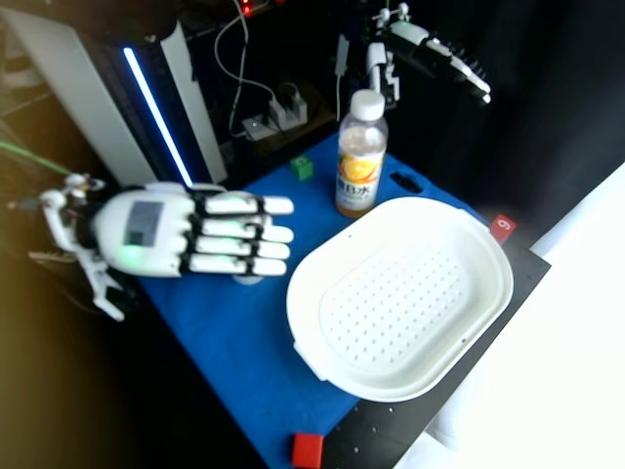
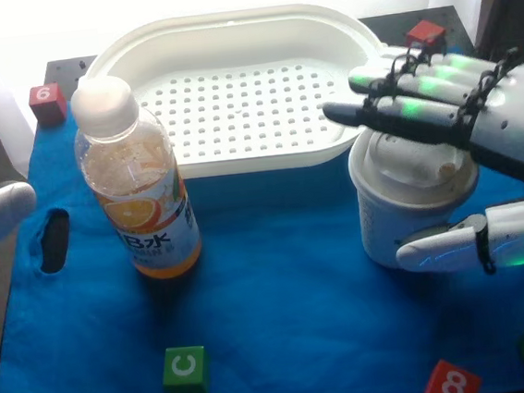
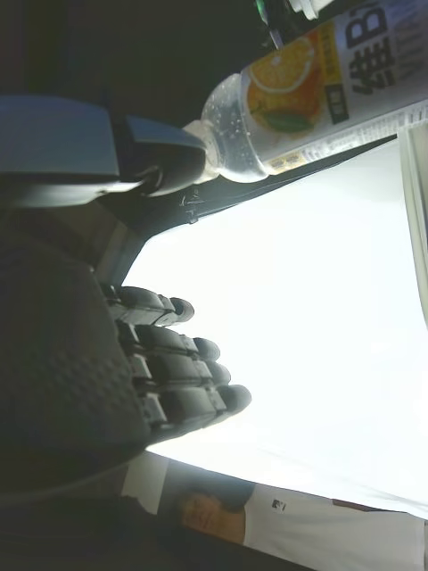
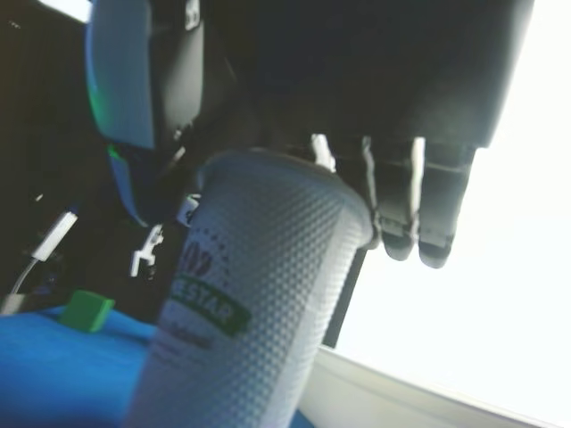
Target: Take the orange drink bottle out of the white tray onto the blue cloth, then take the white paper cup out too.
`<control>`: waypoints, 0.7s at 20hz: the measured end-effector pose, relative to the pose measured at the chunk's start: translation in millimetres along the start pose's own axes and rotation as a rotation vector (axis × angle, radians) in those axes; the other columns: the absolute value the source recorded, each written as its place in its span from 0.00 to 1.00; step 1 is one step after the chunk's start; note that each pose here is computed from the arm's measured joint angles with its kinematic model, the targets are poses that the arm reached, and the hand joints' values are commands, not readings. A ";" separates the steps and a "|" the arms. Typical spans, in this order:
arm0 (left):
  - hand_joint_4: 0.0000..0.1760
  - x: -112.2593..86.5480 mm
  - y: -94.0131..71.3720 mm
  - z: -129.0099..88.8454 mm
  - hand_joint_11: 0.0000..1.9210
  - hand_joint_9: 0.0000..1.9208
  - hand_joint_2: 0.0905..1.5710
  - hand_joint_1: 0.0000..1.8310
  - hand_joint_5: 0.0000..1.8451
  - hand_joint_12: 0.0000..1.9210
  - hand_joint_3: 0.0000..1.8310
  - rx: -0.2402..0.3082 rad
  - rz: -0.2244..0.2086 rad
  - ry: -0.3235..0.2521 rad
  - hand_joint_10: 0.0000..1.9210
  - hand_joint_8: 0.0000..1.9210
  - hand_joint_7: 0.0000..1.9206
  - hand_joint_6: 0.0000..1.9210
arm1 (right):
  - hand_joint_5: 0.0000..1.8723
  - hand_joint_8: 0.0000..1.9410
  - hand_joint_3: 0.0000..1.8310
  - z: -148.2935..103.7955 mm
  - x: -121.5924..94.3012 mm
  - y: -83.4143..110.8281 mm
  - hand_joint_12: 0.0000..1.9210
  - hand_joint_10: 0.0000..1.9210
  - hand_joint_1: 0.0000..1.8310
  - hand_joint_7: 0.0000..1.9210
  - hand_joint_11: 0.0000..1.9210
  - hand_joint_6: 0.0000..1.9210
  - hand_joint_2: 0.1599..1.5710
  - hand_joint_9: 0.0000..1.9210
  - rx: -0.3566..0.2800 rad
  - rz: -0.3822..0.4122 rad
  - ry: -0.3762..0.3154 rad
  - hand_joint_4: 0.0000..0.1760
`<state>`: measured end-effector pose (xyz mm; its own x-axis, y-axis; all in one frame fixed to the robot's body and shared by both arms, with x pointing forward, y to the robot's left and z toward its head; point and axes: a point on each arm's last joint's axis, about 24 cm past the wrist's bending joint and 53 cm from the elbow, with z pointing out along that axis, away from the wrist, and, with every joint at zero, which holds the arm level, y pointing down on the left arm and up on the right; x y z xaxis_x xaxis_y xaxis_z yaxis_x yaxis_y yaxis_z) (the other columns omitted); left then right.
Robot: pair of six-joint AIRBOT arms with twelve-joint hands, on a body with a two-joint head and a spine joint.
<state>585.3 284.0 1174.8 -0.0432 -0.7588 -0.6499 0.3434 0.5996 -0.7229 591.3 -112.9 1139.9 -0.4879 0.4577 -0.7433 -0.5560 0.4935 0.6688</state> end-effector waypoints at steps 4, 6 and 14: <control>1.00 -1.5 1.9 -0.3 0.00 0.00 0.65 0.37 0.00 0.07 0.00 -0.007 0.000 -0.008 0.00 0.00 0.00 0.00 | 0.00 0.00 0.00 -10.7 -35.5 23.0 0.00 0.00 0.24 0.00 0.00 0.00 0.54 0.00 -0.074 -0.011 -0.106 0.99; 0.88 -1.8 1.2 -0.5 0.00 0.00 0.64 0.35 0.00 0.09 0.00 -0.004 -0.001 -0.009 0.00 0.00 0.00 0.00 | 0.00 0.00 0.00 -13.7 -45.0 28.7 0.00 0.00 0.25 0.00 0.00 0.00 0.58 0.00 -0.095 -0.013 -0.137 0.72; 0.55 -11.8 -10.9 1.6 0.00 0.04 0.70 0.30 0.03 0.24 0.00 0.033 0.012 -0.013 0.01 0.00 0.03 0.00 | 0.00 0.11 0.01 -47.6 -115.2 57.2 0.88 0.41 0.34 0.06 0.00 0.06 0.90 0.00 -0.182 -0.026 -0.379 0.00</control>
<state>583.6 286.0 1190.8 -0.0265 -0.7551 -0.6551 0.3749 0.6000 -0.7068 583.7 -172.6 1263.2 -0.2091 0.7033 -0.6794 -0.6912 0.3852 0.6114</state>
